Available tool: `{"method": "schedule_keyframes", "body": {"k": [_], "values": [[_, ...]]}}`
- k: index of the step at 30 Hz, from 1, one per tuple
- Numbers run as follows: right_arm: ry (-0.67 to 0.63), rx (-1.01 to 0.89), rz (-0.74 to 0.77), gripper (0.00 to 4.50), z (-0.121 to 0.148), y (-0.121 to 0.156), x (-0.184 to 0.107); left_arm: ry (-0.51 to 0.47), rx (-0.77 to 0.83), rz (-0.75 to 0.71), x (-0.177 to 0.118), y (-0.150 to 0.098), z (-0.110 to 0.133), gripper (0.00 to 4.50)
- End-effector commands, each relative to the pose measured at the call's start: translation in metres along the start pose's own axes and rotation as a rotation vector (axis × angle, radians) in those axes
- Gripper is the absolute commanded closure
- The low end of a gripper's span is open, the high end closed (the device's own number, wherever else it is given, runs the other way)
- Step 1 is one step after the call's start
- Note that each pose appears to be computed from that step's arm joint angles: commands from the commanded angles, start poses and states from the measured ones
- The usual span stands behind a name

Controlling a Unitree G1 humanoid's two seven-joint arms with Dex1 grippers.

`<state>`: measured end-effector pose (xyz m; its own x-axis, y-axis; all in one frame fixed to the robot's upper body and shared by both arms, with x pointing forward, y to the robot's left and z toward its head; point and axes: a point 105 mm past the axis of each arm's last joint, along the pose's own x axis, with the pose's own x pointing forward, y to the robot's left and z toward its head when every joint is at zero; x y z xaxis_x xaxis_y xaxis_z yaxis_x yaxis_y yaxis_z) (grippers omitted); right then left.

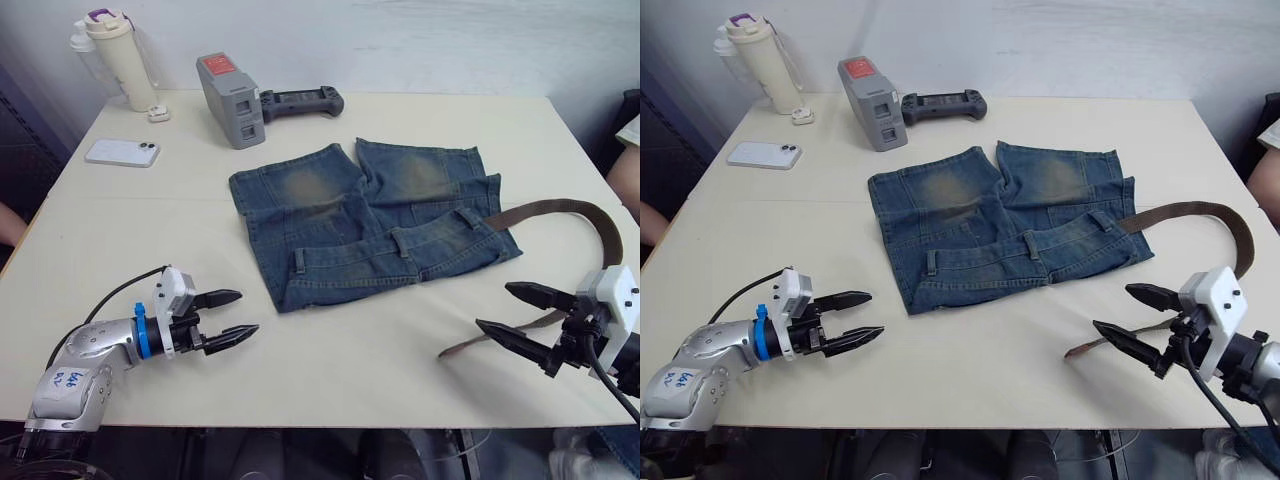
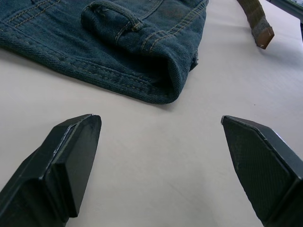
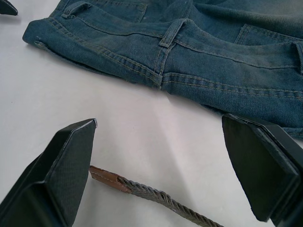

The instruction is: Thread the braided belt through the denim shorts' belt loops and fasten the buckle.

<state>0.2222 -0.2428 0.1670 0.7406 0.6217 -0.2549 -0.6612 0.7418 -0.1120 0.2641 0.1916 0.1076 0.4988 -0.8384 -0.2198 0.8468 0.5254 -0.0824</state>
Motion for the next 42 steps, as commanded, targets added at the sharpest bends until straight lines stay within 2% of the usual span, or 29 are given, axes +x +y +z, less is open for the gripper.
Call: {"method": "schedule_keyframes", "body": {"k": [1,21,23,27,30,34,39,42], "values": [[-0.017,-0.035,-0.005,0.00,0.007,-0.001,0.001,0.002,0.029,-0.016,-0.004,-0.002,0.010,0.03],[-0.044,-0.019,-0.042,0.00,0.018,-0.008,0.009,-0.016,0.035,-0.015,-0.004,0.005,0.015,0.03],[-0.025,-0.035,-0.058,0.00,0.016,-0.010,0.012,-0.029,0.067,-0.024,-0.002,0.005,0.022,0.03],[-0.026,-0.040,0.036,0.00,0.027,0.007,0.018,-0.023,0.091,-0.103,0.006,-0.004,0.039,0.03],[0.022,-0.099,0.209,0.00,0.036,0.045,0.024,0.023,0.119,-0.264,0.010,-0.019,0.056,0.03],[0.071,-0.124,0.318,0.00,0.043,0.068,0.027,0.061,0.185,-0.431,0.017,-0.036,0.082,0.03],[0.078,-0.136,0.335,0.00,0.052,0.080,0.032,0.077,0.285,-0.512,0.034,-0.043,0.105,0.03],[0.097,-0.136,0.322,0.00,0.055,0.082,0.032,0.089,0.324,-0.536,0.042,-0.041,0.109,0.03]]}}
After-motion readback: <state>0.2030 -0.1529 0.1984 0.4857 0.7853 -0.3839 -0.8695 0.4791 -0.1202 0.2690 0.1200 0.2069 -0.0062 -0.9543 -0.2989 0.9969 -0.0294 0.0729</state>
